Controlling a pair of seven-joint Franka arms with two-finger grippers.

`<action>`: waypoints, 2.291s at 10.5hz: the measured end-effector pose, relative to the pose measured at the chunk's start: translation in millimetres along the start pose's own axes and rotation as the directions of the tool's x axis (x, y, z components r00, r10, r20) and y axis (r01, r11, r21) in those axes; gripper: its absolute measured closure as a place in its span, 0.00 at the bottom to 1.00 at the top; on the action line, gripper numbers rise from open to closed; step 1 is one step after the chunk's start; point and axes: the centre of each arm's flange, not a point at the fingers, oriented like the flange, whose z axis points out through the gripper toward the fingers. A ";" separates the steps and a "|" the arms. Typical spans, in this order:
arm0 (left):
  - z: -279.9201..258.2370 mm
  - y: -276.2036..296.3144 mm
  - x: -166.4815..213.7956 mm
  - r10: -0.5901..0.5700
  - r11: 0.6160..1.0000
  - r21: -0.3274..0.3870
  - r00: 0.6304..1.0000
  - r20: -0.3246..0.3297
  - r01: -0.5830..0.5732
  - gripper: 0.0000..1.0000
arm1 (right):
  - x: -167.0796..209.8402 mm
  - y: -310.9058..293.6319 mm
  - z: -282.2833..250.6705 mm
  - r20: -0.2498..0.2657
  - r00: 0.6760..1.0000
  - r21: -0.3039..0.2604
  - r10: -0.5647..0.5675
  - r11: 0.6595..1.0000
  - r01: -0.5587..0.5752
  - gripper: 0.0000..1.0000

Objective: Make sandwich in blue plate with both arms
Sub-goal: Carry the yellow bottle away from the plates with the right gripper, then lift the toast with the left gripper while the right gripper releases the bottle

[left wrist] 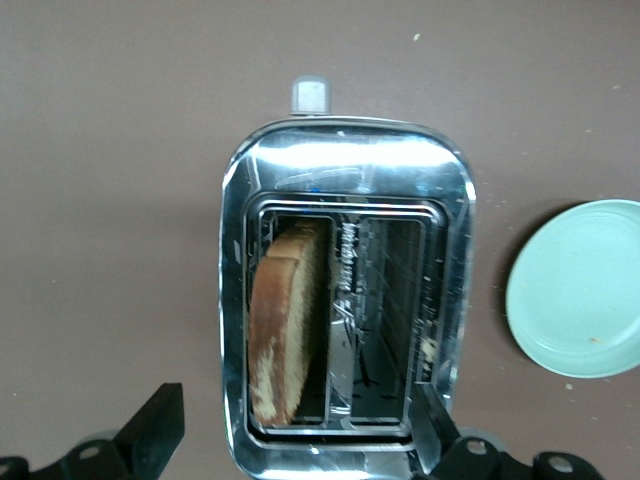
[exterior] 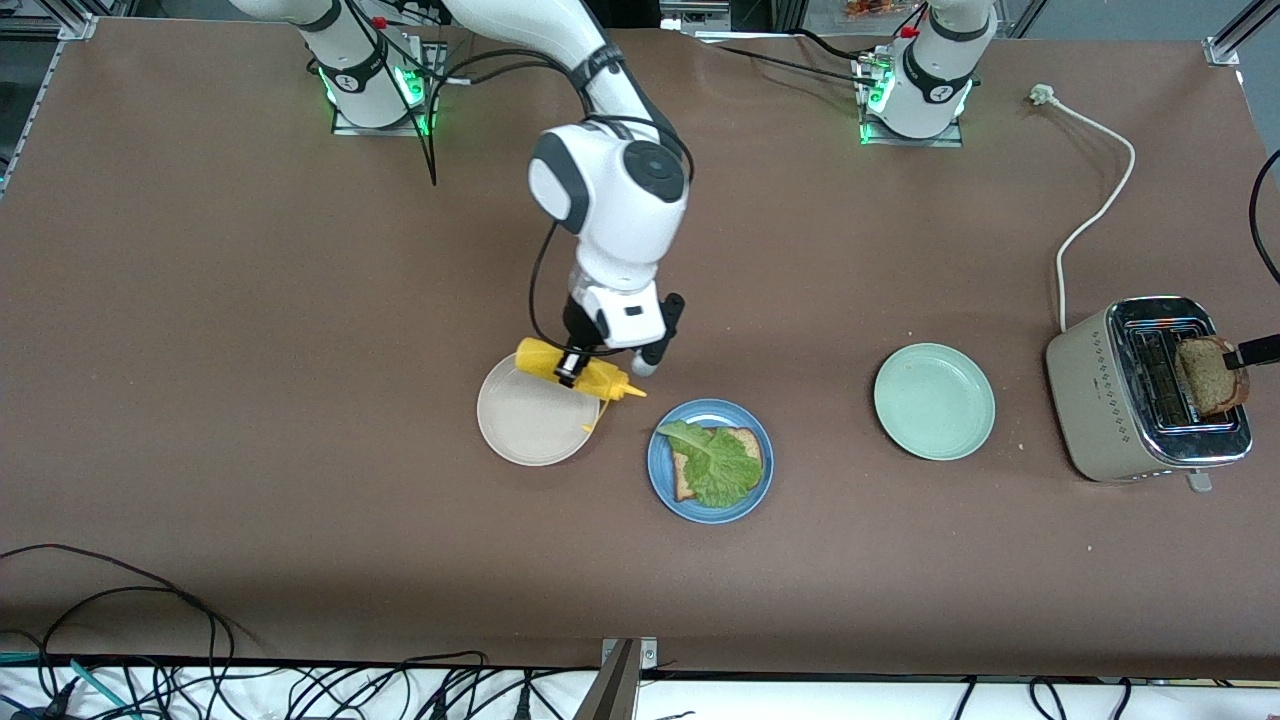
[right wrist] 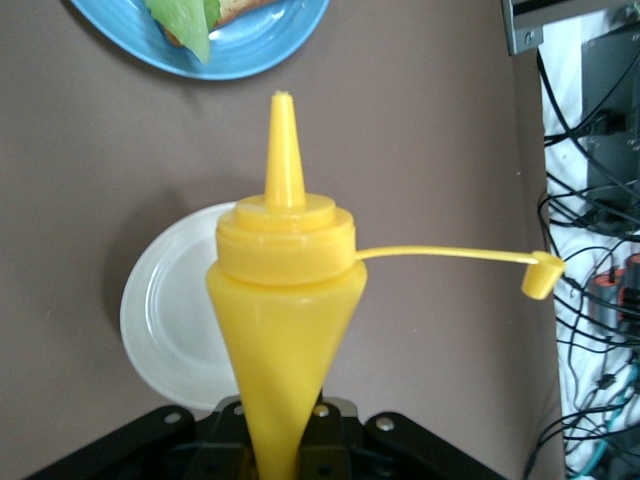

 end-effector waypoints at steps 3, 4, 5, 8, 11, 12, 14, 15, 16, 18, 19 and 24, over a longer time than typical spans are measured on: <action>30.3 -5.0 8.0 0.006 1.000 0.013 0.999 0.038 -0.006 0.00 | -83.4 96.1 -15.1 -0.066 0.997 0.252 0.044 0.967 -0.026 0.90; 34.1 -4.5 8.9 0.007 1.000 0.011 0.999 0.044 -0.008 0.00 | -118.9 126.0 -12.4 -0.101 0.993 0.348 0.065 0.937 -0.026 0.90; 35.2 -3.6 9.5 0.009 1.000 0.011 0.999 0.046 -0.009 0.04 | -154.9 151.8 -7.9 -0.139 0.987 0.423 0.081 0.906 -0.015 0.90; 40.7 -5.0 10.2 0.008 1.000 0.009 0.999 0.054 -0.008 0.26 | -251.9 197.4 20.4 -0.275 0.955 0.585 0.108 0.808 0.077 0.90; 54.7 -6.9 12.3 0.007 1.000 0.004 0.997 0.074 -0.007 0.08 | -341.8 219.7 83.9 -0.463 0.878 0.648 0.119 0.721 0.245 0.90; 59.2 -7.4 12.9 0.007 1.000 0.002 0.997 0.080 -0.007 0.05 | -372.6 221.6 108.1 -0.541 0.831 0.641 0.130 0.703 0.307 0.90; 63.0 -7.9 13.6 0.007 1.000 0.001 0.996 0.085 -0.007 0.25 | -421.5 213.2 153.4 -0.680 0.714 0.608 0.168 0.674 0.421 0.90; 62.5 -8.1 13.7 0.007 1.000 0.002 0.996 0.085 -0.007 0.43 | -438.5 204.2 175.1 -0.740 0.643 0.587 0.198 0.657 0.473 0.90; 61.0 -8.8 13.7 0.010 1.000 0.013 0.996 0.087 -0.011 0.54 | -452.8 194.4 196.9 -0.785 0.575 0.568 0.232 0.642 0.516 0.90; 56.8 -11.2 13.3 0.020 0.999 0.045 0.995 0.095 -0.025 0.83 | -479.5 172.6 245.8 -0.851 0.436 0.514 0.291 0.625 0.587 0.90; 53.2 -12.5 13.2 0.035 0.998 0.045 0.995 0.090 -0.039 0.86 | -488.5 160.9 269.6 -0.874 0.376 0.485 0.310 0.626 0.611 0.90; -19.3 4.0 -9.2 0.068 0.996 0.057 0.995 0.076 -0.072 0.91 | -496.3 101.9 362.1 -0.916 0.113 0.359 0.385 0.658 0.662 0.90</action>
